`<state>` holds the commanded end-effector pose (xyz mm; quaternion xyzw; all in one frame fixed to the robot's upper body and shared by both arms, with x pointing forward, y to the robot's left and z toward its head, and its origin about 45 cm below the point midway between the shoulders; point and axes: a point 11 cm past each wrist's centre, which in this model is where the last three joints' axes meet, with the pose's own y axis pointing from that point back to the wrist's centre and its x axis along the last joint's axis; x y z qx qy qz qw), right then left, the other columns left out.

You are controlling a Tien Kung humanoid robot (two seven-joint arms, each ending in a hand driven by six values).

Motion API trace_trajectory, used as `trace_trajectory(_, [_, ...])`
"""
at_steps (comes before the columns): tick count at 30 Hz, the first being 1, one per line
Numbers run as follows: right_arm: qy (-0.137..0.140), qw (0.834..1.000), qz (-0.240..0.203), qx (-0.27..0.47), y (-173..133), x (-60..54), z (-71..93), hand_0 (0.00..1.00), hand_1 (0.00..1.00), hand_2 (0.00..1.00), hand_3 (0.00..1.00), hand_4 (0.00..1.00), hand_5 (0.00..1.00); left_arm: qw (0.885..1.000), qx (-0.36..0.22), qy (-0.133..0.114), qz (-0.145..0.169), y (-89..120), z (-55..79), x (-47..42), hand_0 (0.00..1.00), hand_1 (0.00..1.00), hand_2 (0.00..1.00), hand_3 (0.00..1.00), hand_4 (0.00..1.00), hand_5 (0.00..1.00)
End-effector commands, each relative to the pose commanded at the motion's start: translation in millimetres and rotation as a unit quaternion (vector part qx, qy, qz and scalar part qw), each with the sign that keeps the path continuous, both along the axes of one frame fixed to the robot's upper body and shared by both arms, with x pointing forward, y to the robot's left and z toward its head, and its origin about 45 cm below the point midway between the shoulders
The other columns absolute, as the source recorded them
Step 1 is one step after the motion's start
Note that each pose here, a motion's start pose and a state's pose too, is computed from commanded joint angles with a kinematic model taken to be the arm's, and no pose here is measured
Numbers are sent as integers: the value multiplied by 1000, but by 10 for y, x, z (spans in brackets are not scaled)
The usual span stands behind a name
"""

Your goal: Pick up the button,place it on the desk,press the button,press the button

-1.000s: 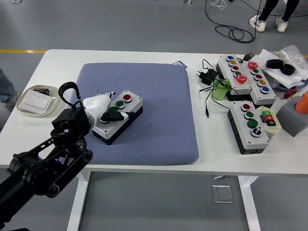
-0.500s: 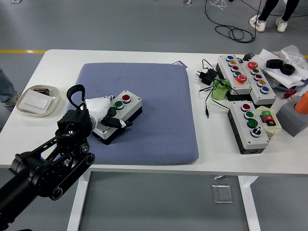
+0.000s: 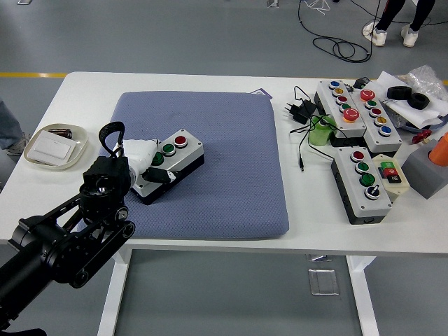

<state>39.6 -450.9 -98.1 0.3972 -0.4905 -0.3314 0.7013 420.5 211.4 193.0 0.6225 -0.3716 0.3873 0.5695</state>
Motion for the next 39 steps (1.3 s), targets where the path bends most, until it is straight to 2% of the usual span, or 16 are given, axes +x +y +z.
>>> trace_trajectory(4, [0, 1000, 0, 0, 2, 0, -1, 634, 453, 614, 566, 307, 233, 1000, 4, 2, -2, 15, -17, 5, 393, 364, 460, 789, 593, 2])
trace_trajectory(5, [0, 1000, 0, 0, 2, 0, -1, 634, 453, 614, 565, 308, 235, 1000, 5, 2, -2, 21, -20, 8, 273, 239, 294, 632, 518, 2])
trace_trajectory(10, [0, 1000, 0, 0, 2, -4, -1, 634, 453, 614, 565, 308, 235, 1000, 8, -1, -6, 53, -21, 27, 273, 239, 294, 632, 518, 2])
trace_trajectory(11, [0, 1000, 0, 0, 2, -4, -1, 634, 453, 614, 565, 307, 234, 1000, 8, -1, -6, 54, -21, 28, 235, 202, 246, 457, 438, 2])
trace_trajectory(16, [0, 1000, -1, 0, 4, -1, -2, 634, 453, 614, 565, 307, 234, 1000, 6, -1, -28, 70, -26, 52, 235, 202, 246, 457, 438, 2])
trace_trajectory(17, [0, 1000, -1, 0, 4, -1, -2, 634, 453, 614, 566, 308, 233, 999, 4, 0, -35, 67, -31, 58, 235, 190, 224, 403, 411, 2])
trace_trajectory(22, [-1, 1000, -1, 1, 8, 4, -3, 634, 453, 614, 566, 308, 233, 998, 2, -3, -58, 58, -22, 77, 235, 190, 224, 403, 411, 2])
trace_trajectory(23, [0, 1000, -1, 1, 8, 1, -3, 634, 453, 614, 566, 308, 233, 998, 5, -10, -64, 55, 16, 88, 230, 167, 192, 351, 364, 2])
trace_trajectory(28, [0, 1000, -1, 1, 9, 0, -3, 634, 453, 614, 566, 308, 233, 996, 3, -23, -86, 42, 112, 126, 230, 167, 192, 351, 364, 2])
trace_trajectory(29, [0, 1000, -1, 1, 10, 0, -4, 635, 453, 614, 566, 308, 233, 995, 2, -23, -94, 35, 122, 131, 226, 156, 167, 323, 313, 2])
trace_trajectory(30, [0, 1000, -1, 1, 10, 0, -4, 635, 453, 614, 566, 308, 233, 995, 1, -24, -96, 32, 125, 133, 226, 156, 167, 323, 313, 2])
trace_trajectory(34, [-1, 1000, -2, 1, 11, 1, -4, 635, 453, 614, 566, 308, 233, 990, -2, -21, -137, -4, 150, 152, 226, 156, 167, 323, 313, 2])
trace_trajectory(35, [-1, 1000, -2, 1, 10, 1, -4, 634, 452, 614, 565, 308, 234, 989, -4, -21, -144, -11, 152, 154, 228, 144, 153, 293, 298, 2])
trace_trajectory(39, [-1, 1000, -2, 1, 9, 1, -3, 634, 452, 614, 565, 308, 234, 985, -10, -23, -173, -8, 168, 167, 228, 144, 153, 293, 298, 2])
